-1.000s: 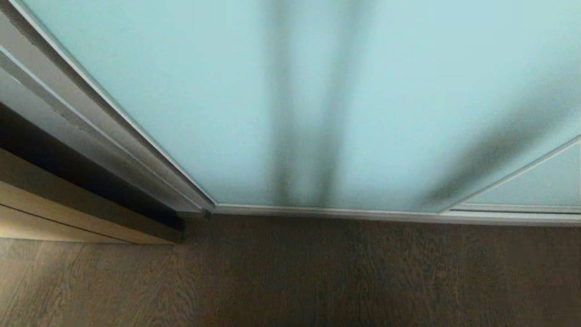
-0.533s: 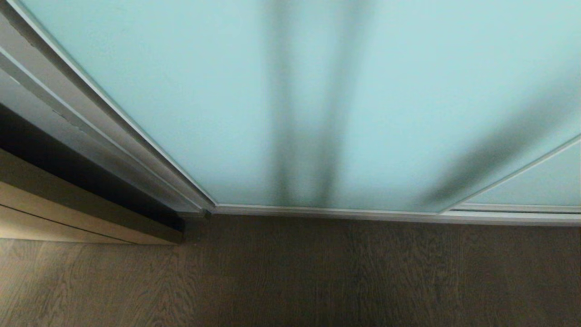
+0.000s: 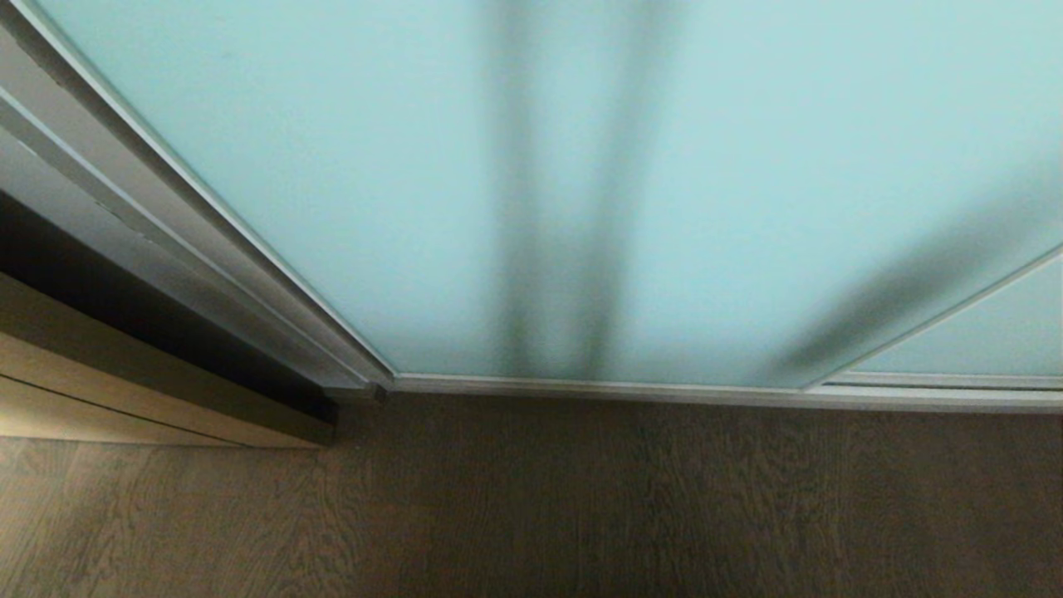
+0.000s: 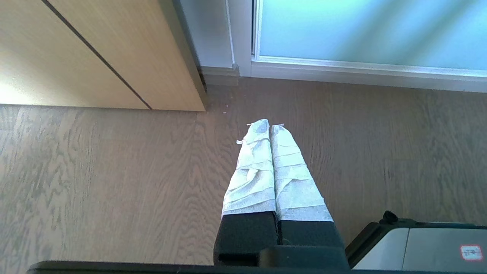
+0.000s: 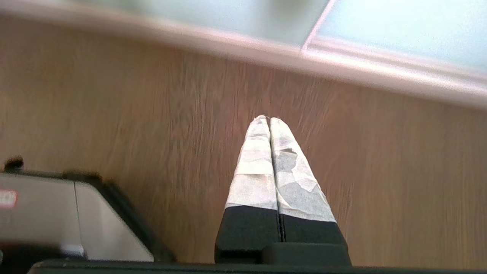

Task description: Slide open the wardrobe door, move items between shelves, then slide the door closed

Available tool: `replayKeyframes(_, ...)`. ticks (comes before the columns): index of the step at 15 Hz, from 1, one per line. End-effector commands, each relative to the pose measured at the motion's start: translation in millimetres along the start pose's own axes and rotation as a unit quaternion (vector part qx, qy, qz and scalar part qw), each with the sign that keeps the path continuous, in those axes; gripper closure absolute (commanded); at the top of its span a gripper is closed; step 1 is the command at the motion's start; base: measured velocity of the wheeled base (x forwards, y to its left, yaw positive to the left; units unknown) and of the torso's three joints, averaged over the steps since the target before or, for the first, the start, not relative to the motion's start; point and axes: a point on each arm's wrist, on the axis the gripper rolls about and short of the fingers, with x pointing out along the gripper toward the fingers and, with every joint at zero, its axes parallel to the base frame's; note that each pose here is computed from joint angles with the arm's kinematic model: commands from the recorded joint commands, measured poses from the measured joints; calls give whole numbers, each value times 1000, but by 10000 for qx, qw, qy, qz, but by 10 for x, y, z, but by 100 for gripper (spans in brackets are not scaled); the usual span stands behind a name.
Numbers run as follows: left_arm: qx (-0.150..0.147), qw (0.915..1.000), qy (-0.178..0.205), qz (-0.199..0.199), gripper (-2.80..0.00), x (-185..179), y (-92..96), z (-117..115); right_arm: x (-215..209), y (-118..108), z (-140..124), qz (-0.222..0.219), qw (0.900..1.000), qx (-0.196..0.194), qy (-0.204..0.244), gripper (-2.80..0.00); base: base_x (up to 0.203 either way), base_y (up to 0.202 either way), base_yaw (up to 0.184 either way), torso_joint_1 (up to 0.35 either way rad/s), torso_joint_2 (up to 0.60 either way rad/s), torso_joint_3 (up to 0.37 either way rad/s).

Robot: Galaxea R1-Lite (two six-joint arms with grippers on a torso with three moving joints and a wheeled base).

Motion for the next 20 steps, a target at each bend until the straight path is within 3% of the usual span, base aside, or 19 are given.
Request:
replayKeyframes(1,-4,10000,11,2,0,1,0,-5,-97,4,-70,-26,9987,76,-497,0,0,0,0,0,0,0)
replayKeyframes(11,-4,10000,11,2,0,1,0,-5,-98,0,-65,-66,9978,405,-528,0,0,0,0,0,0,0)
replayKeyframes(18,-4,10000,4,9,0,1,0,-4,-98,0,-67,-78,9981,315,-527,0,0,0,0,0,0,0)
replayKeyframes(20,-4,10000,9,2,0,1,0,-5,-97,-1,-66,-102,9976,440,-519,0,0,0,0,0,0,0)
